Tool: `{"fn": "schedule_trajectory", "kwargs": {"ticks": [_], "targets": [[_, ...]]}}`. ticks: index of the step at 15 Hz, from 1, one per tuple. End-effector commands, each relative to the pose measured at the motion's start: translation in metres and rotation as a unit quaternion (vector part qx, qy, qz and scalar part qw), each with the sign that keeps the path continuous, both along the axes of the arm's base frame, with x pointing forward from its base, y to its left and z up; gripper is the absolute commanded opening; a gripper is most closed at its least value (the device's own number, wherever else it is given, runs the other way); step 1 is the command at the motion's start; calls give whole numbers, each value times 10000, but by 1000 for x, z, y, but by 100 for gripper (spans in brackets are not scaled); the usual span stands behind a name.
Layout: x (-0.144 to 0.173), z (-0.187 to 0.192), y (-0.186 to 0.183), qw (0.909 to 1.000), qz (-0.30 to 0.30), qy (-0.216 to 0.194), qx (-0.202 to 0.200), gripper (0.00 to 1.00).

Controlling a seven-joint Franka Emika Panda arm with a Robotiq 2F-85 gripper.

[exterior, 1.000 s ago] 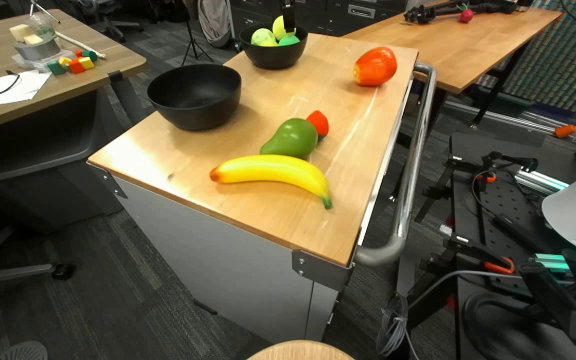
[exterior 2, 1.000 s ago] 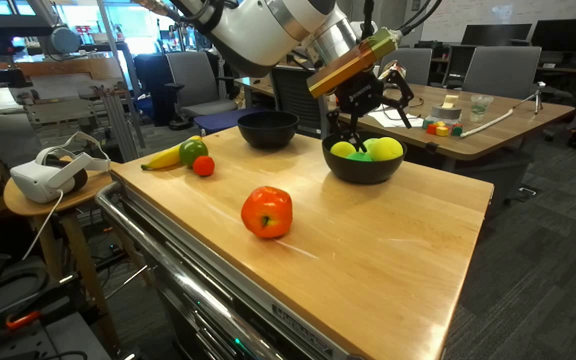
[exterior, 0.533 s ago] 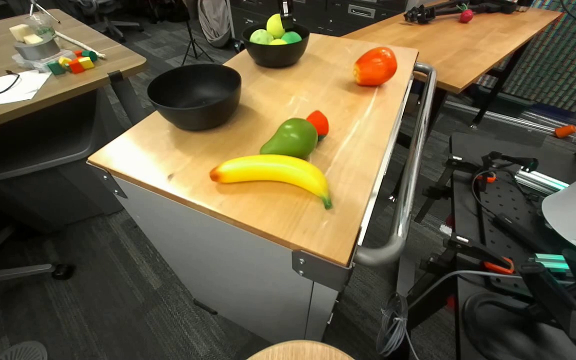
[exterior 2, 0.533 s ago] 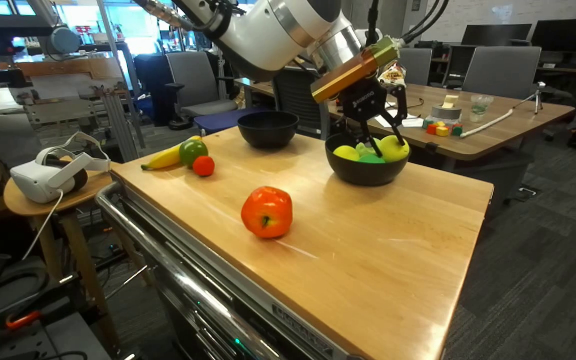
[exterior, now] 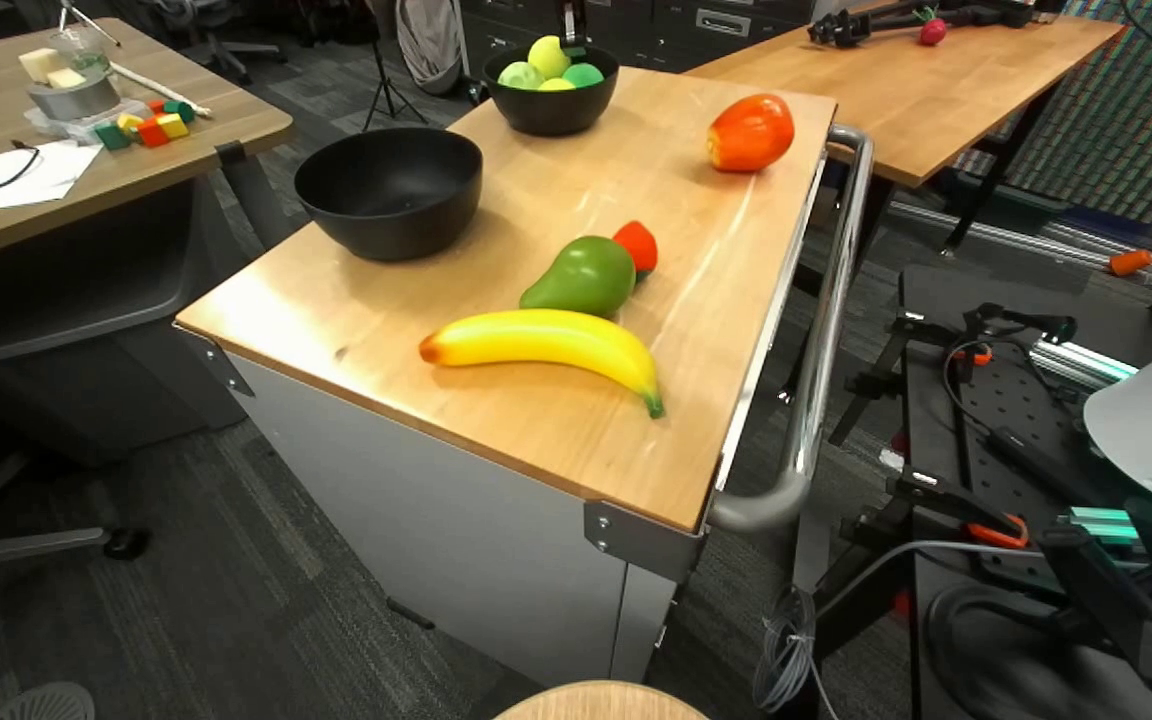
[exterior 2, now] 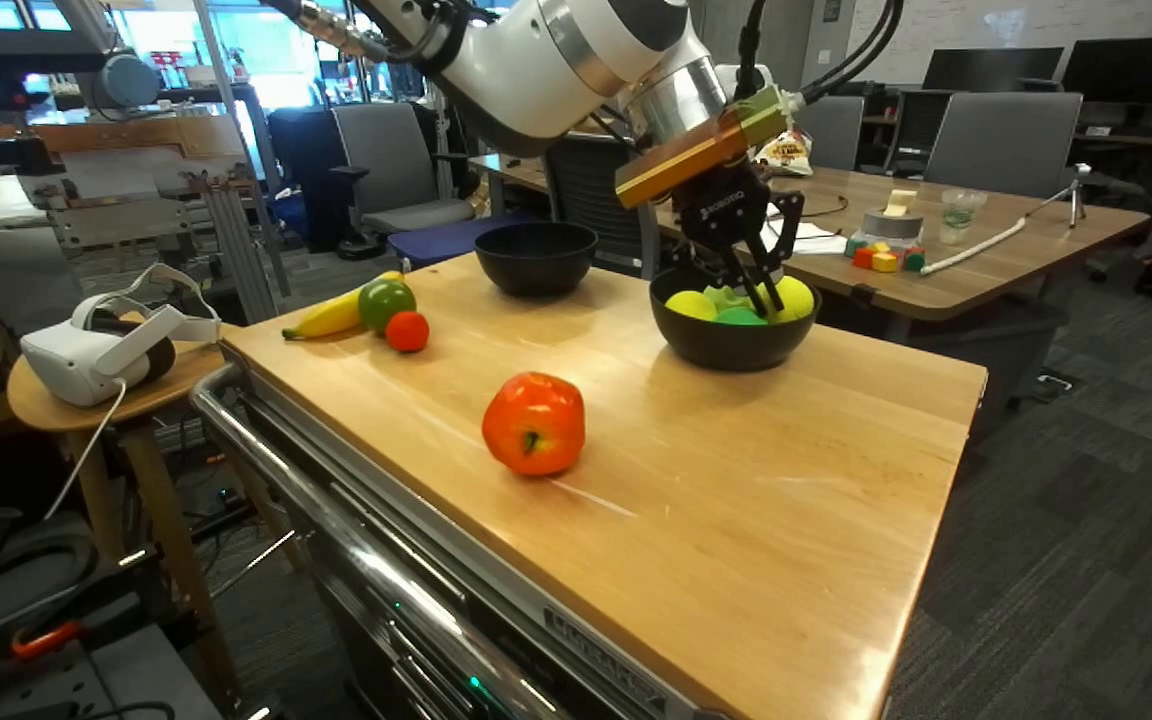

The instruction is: Remove the fruits from the left and right bowl respectively and put them on the table

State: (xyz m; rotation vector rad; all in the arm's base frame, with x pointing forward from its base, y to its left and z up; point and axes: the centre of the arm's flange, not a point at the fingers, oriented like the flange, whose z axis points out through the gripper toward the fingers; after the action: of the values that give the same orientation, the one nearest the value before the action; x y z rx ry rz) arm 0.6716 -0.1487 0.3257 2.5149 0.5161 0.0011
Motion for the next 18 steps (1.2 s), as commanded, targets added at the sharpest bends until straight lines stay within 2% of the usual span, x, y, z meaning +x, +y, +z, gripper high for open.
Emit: {"fn": "schedule_trajectory", "kwargs": {"ticks": [1, 5, 8, 11, 13, 18], "targets": [[-3, 33, 7, 9994, 208, -131, 261, 47], [-2, 69, 22, 9965, 409, -505, 521, 77], [11, 66, 28, 9960, 529, -500, 509, 100], [14, 41, 22, 9968, 547, -178, 560, 100], [14, 24, 18, 9975, 552, -61, 438, 100], [12, 2, 11, 9983, 526, 35, 262, 100]]}}
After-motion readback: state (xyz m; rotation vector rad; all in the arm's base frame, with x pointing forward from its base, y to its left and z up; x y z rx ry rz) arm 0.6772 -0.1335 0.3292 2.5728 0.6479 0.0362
